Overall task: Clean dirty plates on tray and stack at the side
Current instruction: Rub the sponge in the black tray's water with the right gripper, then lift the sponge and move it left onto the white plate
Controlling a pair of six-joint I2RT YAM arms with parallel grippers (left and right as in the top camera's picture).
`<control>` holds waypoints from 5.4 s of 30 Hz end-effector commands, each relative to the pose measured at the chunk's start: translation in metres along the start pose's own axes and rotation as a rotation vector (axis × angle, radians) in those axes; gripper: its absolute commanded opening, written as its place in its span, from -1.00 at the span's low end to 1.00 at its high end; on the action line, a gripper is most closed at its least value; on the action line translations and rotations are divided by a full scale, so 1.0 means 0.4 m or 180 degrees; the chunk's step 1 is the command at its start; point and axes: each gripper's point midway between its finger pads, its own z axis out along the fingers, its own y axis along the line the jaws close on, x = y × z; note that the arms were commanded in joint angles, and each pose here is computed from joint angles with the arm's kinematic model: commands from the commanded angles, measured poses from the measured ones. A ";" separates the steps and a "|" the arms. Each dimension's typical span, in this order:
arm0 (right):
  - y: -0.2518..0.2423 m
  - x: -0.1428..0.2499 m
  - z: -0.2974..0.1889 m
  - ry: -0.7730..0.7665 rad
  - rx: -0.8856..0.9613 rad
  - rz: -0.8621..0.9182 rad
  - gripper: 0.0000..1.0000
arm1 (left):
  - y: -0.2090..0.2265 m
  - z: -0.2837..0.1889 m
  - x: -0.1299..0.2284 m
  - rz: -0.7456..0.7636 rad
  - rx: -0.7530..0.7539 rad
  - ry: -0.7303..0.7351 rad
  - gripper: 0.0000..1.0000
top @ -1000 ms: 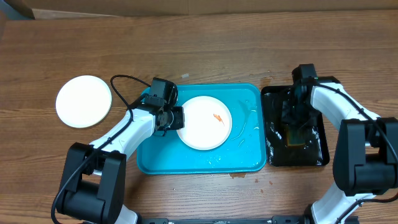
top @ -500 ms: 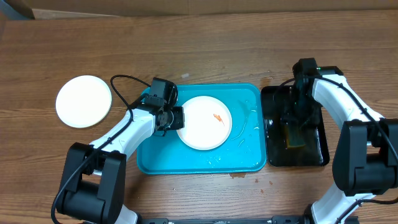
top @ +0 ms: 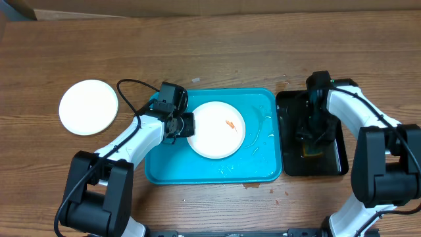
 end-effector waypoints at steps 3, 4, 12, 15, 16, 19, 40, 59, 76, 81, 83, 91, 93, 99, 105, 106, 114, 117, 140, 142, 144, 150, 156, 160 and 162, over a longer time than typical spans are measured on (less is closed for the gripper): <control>0.006 0.000 0.000 -0.0066 -0.0041 0.0038 -0.64 | -0.005 0.004 -0.001 0.0071 0.0008 0.0019 -0.56; 0.007 -0.006 -0.001 -0.0096 -0.0051 0.0042 -0.74 | -0.005 0.004 -0.001 0.0071 0.0008 0.0018 -0.56; 0.027 -0.067 -0.048 -0.0350 -0.0136 0.0031 -0.46 | -0.006 0.004 -0.004 0.0073 0.0011 0.0005 -0.46; 0.026 -0.066 -0.047 -0.0348 -0.0131 0.0018 -0.46 | -0.006 0.004 -0.006 0.0075 0.0012 -0.0006 -0.45; 0.026 -0.067 -0.047 -0.0350 -0.0132 0.0019 -0.51 | -0.007 0.004 -0.006 0.0075 0.0013 -0.0008 -0.46; 0.029 -0.073 -0.048 -0.0385 -0.0144 0.0019 -0.57 | -0.006 0.004 -0.006 0.0075 0.0012 -0.0006 -0.56; 0.039 -0.103 -0.053 -0.0540 -0.0197 0.0020 -0.92 | -0.002 0.005 0.031 0.0041 -0.0029 0.0172 -0.71; 0.031 -0.168 -0.161 -0.0831 -0.0065 -0.0037 -0.92 | -0.007 0.010 0.016 0.0045 -0.0003 0.0069 -0.90; 0.030 -0.136 -0.159 -0.0700 0.0052 -0.0095 -0.92 | -0.017 0.009 0.041 0.0030 0.0077 0.0209 -0.56; 0.030 -0.136 -0.159 -0.0697 0.0053 -0.0095 -0.92 | -0.010 0.009 0.049 -0.0050 0.0034 0.0244 -0.70; 0.030 -0.136 -0.159 -0.0699 0.0052 -0.0095 -0.92 | -0.010 0.009 0.049 -0.0054 0.0036 0.0245 -0.71; 0.032 -0.141 -0.160 -0.0725 0.0044 -0.0094 -0.92 | -0.006 0.022 0.057 -0.0130 0.0014 0.0299 -0.73; 0.033 -0.144 -0.161 -0.0741 0.0039 -0.0093 -0.92 | -0.005 0.022 0.056 -0.0132 0.0014 0.0297 -0.89; 0.009 -0.155 -0.196 -0.0813 0.0211 0.0008 -0.93 | -0.001 0.022 0.048 -0.0130 -0.0018 0.0256 -0.92; 0.031 -0.144 -0.234 -0.0763 0.0133 -0.0162 -0.93 | 0.033 0.018 0.027 -0.0211 -0.0178 0.0158 -0.92; 0.016 -0.143 -0.234 -0.0766 0.0254 -0.0169 -0.93 | 0.038 0.017 0.025 -0.0255 -0.0182 0.0154 -0.92; -0.006 -0.139 -0.238 -0.0812 0.0473 0.0074 -0.93 | 0.050 0.015 0.024 -0.0347 -0.0149 0.0178 -0.92; 0.040 -0.137 -0.233 -0.0763 0.0174 -0.0065 -0.93 | 0.050 0.015 0.025 -0.0348 -0.0151 0.0184 -0.92; 0.030 -0.152 -0.232 -0.0808 0.0053 0.0453 -0.92 | 0.030 0.015 0.028 -0.0349 -0.0009 0.0220 -0.86; 0.059 -0.147 -0.231 -0.0766 -0.0063 -0.0081 -0.93 | 0.028 0.015 0.027 -0.0349 0.0007 0.0218 -0.85; 0.020 -0.149 -0.233 -0.0812 0.0174 0.0241 -0.93 | 0.027 0.014 0.027 -0.0348 0.0014 0.0219 -0.85; 0.045 -0.148 -0.232 -0.0790 0.0044 0.0079 -0.93 | 0.027 0.014 0.027 -0.0347 0.0015 0.0217 -0.92; 0.083 -0.132 -0.263 -0.0744 -0.0071 -0.0074 -0.93 | 0.027 0.014 0.027 -0.0347 0.0013 0.0218 -0.92; 0.172 -0.118 -0.363 -0.0832 -0.0392 -0.0286 -0.92 | 0.026 0.014 0.025 -0.0347 0.0017 0.0208 -0.92; 0.223 -0.112 -0.407 -0.0971 -0.0448 -0.0451 -0.92 | 0.026 0.015 0.022 -0.0344 0.0021 0.0196 -0.92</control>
